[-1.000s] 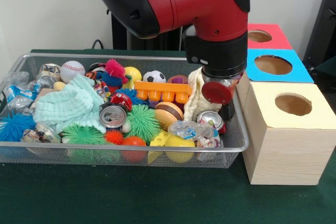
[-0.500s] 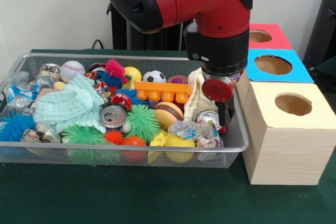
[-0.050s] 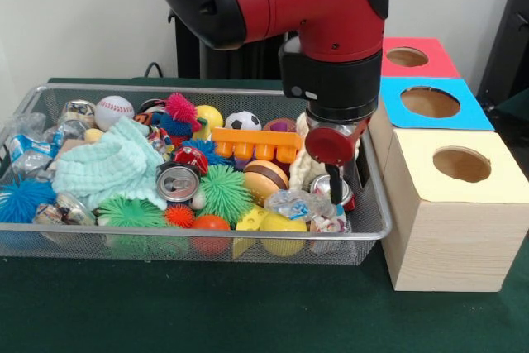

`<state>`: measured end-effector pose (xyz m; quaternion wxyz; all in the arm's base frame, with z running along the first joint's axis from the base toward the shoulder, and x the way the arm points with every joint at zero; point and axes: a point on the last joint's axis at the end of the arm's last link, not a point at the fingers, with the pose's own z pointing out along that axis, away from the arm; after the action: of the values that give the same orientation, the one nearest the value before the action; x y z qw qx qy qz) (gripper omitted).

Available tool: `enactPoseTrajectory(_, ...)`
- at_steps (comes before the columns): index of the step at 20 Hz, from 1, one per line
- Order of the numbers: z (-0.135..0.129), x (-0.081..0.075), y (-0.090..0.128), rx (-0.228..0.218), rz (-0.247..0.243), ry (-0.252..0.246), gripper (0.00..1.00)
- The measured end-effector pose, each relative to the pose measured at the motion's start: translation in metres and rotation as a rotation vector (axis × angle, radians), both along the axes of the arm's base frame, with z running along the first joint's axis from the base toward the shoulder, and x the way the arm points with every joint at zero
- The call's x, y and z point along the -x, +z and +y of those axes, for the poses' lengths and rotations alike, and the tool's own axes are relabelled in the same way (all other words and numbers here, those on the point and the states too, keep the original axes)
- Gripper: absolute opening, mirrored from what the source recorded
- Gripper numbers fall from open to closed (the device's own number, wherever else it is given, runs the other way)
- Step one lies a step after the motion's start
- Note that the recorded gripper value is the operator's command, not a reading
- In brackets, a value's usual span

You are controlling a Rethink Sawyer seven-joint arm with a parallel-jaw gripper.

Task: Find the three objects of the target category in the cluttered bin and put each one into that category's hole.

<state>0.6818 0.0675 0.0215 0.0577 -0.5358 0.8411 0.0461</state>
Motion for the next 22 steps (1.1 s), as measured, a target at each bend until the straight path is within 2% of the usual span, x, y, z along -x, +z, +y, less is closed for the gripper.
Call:
enactPoseTrajectory(6, -0.015, -0.015, 0.004, 0.030, 0.006, -0.022, 1.00)
enactPoseTrajectory(12, -0.030, -0.026, 0.006, 0.037, -0.006, -0.050, 1.00)
enactPoseTrajectory(18, -0.042, -0.029, -0.003, 0.033, -0.003, -0.071, 1.00)
enactPoseTrajectory(22, -0.046, -0.027, -0.012, 0.028, 0.004, -0.065, 1.00)
